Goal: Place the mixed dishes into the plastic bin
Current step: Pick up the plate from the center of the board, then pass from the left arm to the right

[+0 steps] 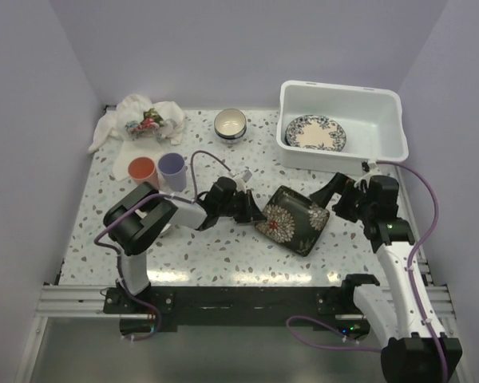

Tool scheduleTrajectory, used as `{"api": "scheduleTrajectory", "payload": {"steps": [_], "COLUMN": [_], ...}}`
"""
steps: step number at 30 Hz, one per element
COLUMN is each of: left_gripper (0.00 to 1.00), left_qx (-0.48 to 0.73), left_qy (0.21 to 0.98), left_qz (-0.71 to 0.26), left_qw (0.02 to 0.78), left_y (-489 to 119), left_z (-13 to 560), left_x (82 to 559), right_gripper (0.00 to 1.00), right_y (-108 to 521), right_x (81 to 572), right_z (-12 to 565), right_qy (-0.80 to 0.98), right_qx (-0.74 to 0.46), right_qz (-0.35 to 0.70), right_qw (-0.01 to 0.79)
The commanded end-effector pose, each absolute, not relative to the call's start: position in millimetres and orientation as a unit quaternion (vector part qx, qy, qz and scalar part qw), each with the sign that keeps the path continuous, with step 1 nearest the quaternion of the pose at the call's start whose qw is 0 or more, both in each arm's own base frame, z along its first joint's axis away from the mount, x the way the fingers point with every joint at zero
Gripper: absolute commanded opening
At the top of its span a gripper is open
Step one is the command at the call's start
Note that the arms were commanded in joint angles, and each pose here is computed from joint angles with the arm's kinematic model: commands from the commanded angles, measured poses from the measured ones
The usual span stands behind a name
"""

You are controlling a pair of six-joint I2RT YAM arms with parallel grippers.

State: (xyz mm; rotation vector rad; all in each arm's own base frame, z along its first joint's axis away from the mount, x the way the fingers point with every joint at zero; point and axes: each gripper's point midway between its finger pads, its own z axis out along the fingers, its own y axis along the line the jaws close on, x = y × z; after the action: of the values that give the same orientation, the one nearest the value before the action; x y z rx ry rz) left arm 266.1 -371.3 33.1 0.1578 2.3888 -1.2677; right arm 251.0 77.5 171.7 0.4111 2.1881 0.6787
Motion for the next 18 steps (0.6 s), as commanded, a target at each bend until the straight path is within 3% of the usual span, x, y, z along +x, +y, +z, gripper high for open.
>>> {"api": "scheduleTrajectory", "payload": {"steps": [1, 18], "left_gripper": [0.00, 0.00], "left_qx": [0.020, -0.072], "left_qy": [0.821, 0.758], "left_qz": [-0.492, -0.551], "left_qw": [0.289, 0.341], "left_y": [-354.9, -323.5], "left_z": [86.5, 156.5], "left_x": [289.3, 284.9], "right_gripper": [0.98, 0.95], "right_y": [78.9, 96.6], "right_x": [255.5, 253.5], "right_z": [167.4, 131.3], "right_qy": [0.858, 0.850], "right_qx": [0.172, 0.212], "right_qz": [0.274, 0.332], "right_qw": [0.398, 0.350]}}
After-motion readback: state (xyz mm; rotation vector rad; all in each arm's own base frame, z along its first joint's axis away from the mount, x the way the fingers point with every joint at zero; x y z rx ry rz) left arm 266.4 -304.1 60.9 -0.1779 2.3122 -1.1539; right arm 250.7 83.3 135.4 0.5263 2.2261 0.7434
